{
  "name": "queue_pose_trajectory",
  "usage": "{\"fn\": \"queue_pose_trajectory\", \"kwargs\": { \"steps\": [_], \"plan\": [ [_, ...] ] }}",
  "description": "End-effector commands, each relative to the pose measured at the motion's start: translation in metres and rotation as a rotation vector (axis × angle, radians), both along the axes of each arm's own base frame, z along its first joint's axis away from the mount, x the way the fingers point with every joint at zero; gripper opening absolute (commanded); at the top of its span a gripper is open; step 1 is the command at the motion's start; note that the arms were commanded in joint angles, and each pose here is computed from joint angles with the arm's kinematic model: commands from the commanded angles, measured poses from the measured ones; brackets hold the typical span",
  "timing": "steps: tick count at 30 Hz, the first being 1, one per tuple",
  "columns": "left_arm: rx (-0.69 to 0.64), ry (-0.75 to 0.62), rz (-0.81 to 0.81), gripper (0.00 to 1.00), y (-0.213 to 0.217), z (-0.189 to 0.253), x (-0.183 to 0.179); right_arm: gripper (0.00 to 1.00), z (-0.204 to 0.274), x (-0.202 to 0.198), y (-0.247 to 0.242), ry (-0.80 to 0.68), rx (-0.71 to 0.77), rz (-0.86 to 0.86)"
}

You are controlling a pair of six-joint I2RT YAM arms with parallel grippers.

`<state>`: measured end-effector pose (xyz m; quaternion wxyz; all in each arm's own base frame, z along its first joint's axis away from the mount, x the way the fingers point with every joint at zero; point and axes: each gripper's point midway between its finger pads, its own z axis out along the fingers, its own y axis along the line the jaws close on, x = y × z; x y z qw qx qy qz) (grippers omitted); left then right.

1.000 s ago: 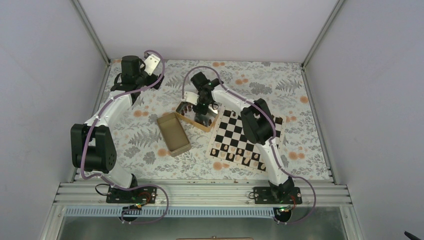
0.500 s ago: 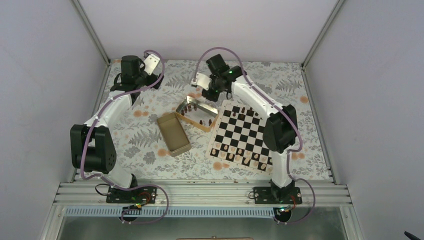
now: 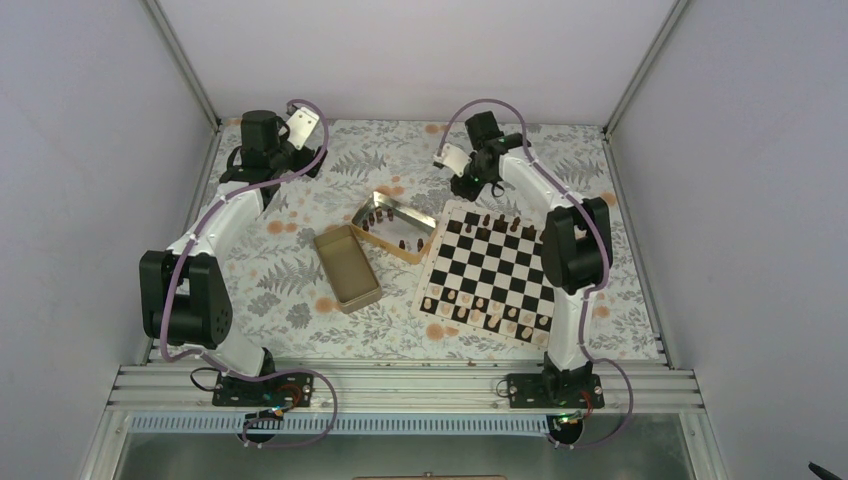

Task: Set up the chess pieces on the board
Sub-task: Place the chess piece on the chessboard.

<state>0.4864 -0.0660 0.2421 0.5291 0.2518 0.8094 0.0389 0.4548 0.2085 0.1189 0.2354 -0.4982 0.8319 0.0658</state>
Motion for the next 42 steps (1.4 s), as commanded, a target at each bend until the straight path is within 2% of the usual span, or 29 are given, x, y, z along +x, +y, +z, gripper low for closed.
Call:
{"fn": "queue_pose_trajectory", "kwargs": {
  "steps": [1,8,22,30,42],
  "plan": [
    [0.002,-0.034,0.004,1.0,0.002,0.013,-0.002,0.08,-0.018,-0.001,-0.001,0.029,0.017,0.018],
    [0.006,-0.034,0.008,1.0,0.003,0.013,-0.001,0.08,-0.008,-0.012,-0.016,0.038,0.033,-0.003],
    [-0.005,-0.034,-0.004,1.0,-0.001,0.017,-0.001,0.1,-0.008,-0.083,-0.067,0.087,0.064,-0.098],
    [-0.007,-0.031,-0.002,1.0,-0.001,0.017,-0.001,0.09,-0.032,-0.089,-0.079,0.075,0.104,-0.138],
    [0.0,-0.029,0.003,1.0,-0.001,0.015,0.0,0.11,-0.038,-0.083,-0.098,0.02,0.116,-0.177]
  ]
}}
